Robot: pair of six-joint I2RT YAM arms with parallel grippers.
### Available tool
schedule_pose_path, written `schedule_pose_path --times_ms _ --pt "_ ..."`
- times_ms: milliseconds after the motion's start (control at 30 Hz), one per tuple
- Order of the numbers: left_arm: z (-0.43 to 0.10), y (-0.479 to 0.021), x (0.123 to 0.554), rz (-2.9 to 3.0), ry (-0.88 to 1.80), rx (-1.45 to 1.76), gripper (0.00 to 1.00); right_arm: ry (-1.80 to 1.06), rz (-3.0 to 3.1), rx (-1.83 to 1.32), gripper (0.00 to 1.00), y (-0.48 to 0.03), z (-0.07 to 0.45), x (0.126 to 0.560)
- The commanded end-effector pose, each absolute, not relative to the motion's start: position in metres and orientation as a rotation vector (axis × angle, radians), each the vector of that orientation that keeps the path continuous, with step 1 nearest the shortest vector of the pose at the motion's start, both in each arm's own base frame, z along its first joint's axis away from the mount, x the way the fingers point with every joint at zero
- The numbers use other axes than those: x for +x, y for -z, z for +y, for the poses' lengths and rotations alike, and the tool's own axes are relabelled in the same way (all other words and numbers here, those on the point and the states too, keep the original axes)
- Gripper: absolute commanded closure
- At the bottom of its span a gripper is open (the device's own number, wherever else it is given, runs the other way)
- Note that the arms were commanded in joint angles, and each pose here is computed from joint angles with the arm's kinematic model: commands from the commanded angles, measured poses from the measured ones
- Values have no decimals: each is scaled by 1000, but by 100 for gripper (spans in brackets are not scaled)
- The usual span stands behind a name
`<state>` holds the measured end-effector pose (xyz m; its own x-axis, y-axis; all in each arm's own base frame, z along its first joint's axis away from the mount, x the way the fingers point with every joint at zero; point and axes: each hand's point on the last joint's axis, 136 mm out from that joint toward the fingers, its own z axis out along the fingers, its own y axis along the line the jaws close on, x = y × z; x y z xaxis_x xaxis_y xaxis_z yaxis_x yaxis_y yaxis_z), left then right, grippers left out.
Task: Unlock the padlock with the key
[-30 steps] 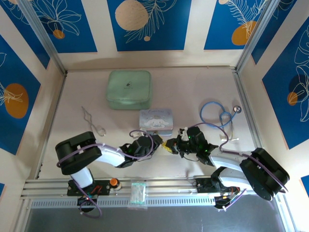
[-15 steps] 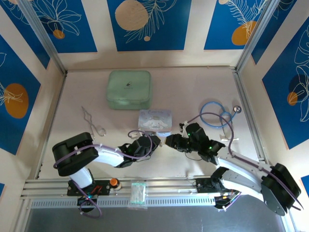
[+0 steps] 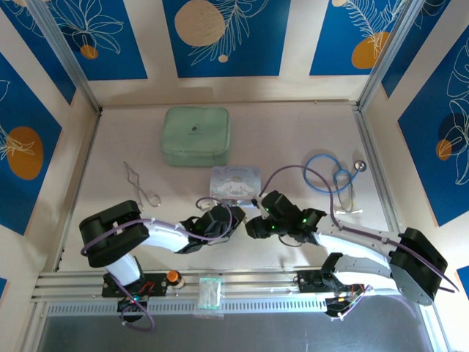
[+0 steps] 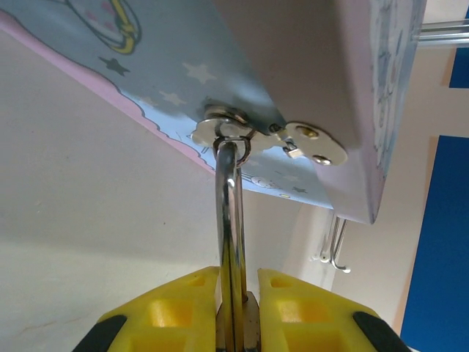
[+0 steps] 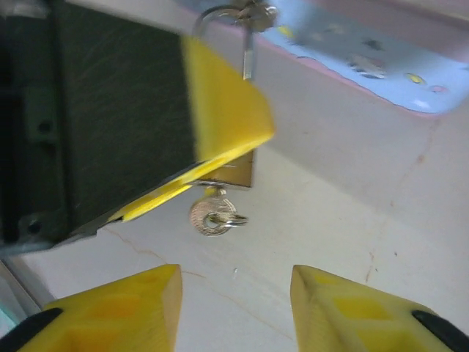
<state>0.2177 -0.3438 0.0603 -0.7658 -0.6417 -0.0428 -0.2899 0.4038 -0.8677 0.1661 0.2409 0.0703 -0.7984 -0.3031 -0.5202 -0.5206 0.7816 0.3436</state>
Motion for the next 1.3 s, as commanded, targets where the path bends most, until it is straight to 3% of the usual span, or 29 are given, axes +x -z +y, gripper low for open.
schedule_pose_path --times_ms 0,300,600,900,1267 --pt "-354 -78 216 2285 1372 -790 100 -591 2423 -709 65 -83 251 176" --pt "-356 -87 213 2279 1420 -786 100 -532 2364 -763 67 -83 265 183" --pt "-359 -94 209 2277 1465 -782 100 -489 2310 -738 76 -82 272 193" --pt "-357 -82 205 2289 1470 -804 100 -774 2424 -647 83 -73 274 186" --pt "-352 -81 202 2275 1492 -824 100 -994 2625 -261 80 -47 240 196"
